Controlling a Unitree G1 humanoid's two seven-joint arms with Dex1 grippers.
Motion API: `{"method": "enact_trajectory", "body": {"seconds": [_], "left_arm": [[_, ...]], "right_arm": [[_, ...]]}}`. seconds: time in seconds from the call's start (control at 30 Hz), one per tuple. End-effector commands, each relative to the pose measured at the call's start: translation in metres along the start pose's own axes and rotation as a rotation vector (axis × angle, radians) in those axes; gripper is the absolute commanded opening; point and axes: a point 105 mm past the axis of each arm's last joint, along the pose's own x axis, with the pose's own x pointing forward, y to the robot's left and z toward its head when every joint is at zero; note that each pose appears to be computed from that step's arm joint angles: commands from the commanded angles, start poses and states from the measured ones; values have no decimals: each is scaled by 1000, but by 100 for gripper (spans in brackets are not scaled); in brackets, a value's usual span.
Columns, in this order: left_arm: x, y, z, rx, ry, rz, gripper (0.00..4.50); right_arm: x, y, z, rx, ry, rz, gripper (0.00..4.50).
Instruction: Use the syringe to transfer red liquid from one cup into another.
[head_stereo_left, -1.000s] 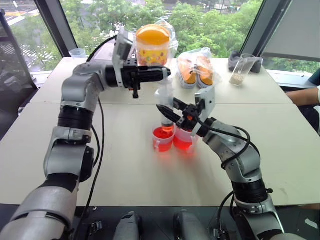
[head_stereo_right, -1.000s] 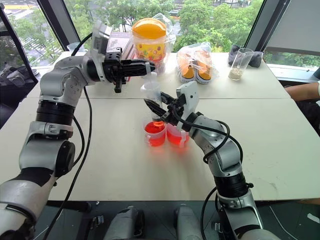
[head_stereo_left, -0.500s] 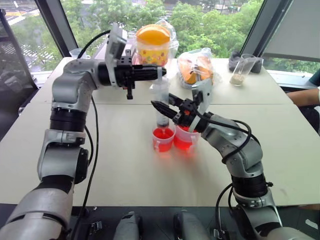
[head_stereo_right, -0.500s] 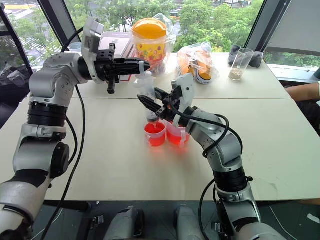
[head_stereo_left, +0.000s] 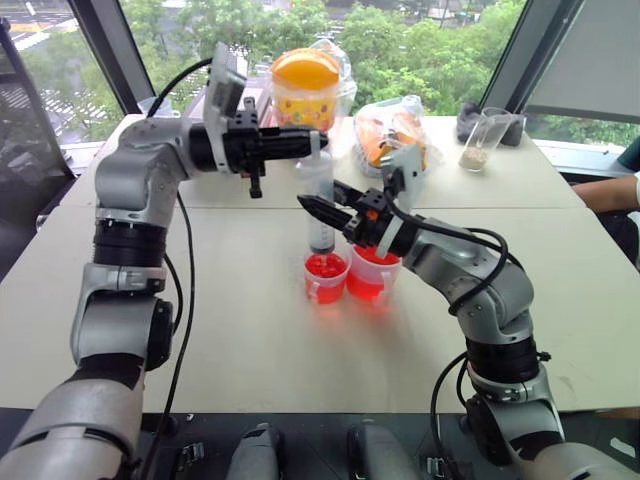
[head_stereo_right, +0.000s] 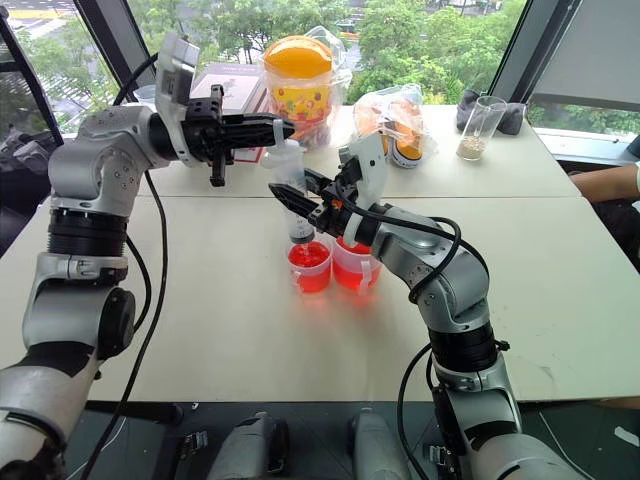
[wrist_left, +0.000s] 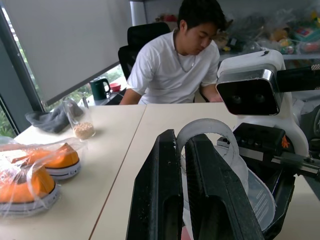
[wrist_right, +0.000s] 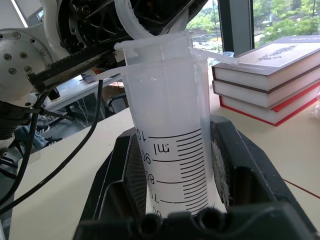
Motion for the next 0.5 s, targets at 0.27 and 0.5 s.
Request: {"method": "enact_trajectory", "body": {"seconds": [0.27,0.5], "left_arm": [[-37,9,18,-32,-11,99,444],[-52,-4,-1,-54,46,110,448]], "right_arm": [[-10,3,33,-78,-162,-14,141],[-11,-6,43,-61,-170,-40,141]]}}
